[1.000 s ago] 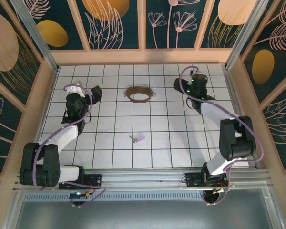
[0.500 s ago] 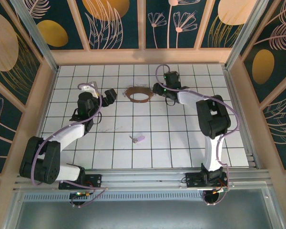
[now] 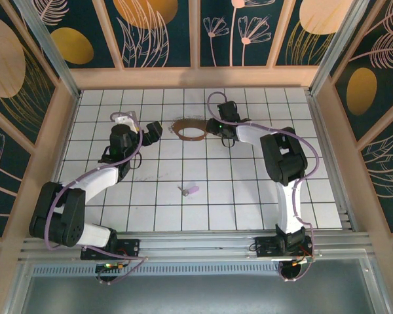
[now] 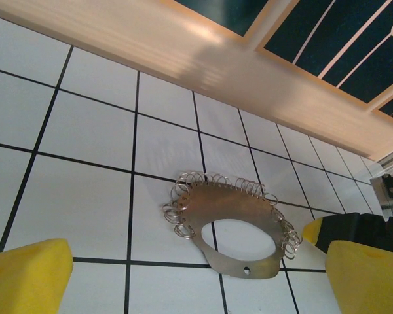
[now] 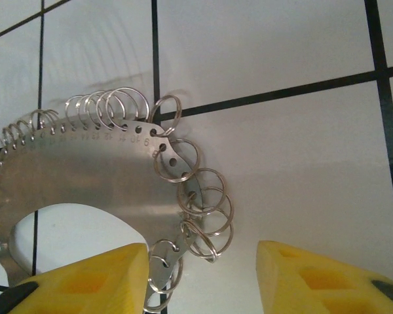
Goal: Put the keys on the keyring
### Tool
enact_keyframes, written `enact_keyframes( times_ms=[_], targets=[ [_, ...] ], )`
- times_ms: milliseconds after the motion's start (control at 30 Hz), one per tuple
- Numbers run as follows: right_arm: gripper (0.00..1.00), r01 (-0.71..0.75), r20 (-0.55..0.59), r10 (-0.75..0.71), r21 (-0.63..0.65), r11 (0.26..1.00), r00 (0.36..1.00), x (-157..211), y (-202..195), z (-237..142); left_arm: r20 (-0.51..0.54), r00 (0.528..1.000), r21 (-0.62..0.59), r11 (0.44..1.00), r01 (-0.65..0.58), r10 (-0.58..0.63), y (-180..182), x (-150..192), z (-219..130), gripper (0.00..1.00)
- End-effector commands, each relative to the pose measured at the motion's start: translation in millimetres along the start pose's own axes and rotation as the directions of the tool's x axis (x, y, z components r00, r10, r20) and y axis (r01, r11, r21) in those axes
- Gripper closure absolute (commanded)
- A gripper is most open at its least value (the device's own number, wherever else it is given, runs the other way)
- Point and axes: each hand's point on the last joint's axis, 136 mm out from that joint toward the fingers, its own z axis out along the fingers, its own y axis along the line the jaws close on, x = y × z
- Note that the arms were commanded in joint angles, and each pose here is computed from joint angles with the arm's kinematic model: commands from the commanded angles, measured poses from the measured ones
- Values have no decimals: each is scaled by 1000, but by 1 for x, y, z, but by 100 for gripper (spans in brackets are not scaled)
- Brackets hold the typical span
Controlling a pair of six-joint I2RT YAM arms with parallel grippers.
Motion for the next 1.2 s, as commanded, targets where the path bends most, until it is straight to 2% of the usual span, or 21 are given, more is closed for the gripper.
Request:
enact_keyframes(
  times_ms=[0,300,533,733,900,1133,1167],
  targets=[
    [54,-3,-5,3,-1,1000,1000,-1,7,4,-1,1000,23,1000,12,-12,-9,-4,5,1],
    [56,55,-20,-55,-15,998,998,8,22,10,-12,1000,23,1000,9,-9,-10,-1,8,1],
    [57,119,-23,-118,62,991,993,11,23,21,-15,1000,23,1000,12,-11,-11,0,9,1],
    [63,143,-26,-141,114,983,990,11,17,30,-13,1000,27,1000,12,-12,-12,-2,10,1],
    [74,153,-33,-150,132,979,988,14,12,32,-13,1000,34,999,15,-15,-14,-2,10,1],
    [100,174,-33,-171,133,976,985,17,13,24,-11,1000,36,999,15,-15,-15,-3,8,1],
    [100,177,-32,-174,132,975,984,17,14,23,-10,1000,37,999,15,-15,-16,-3,8,1]
  ],
)
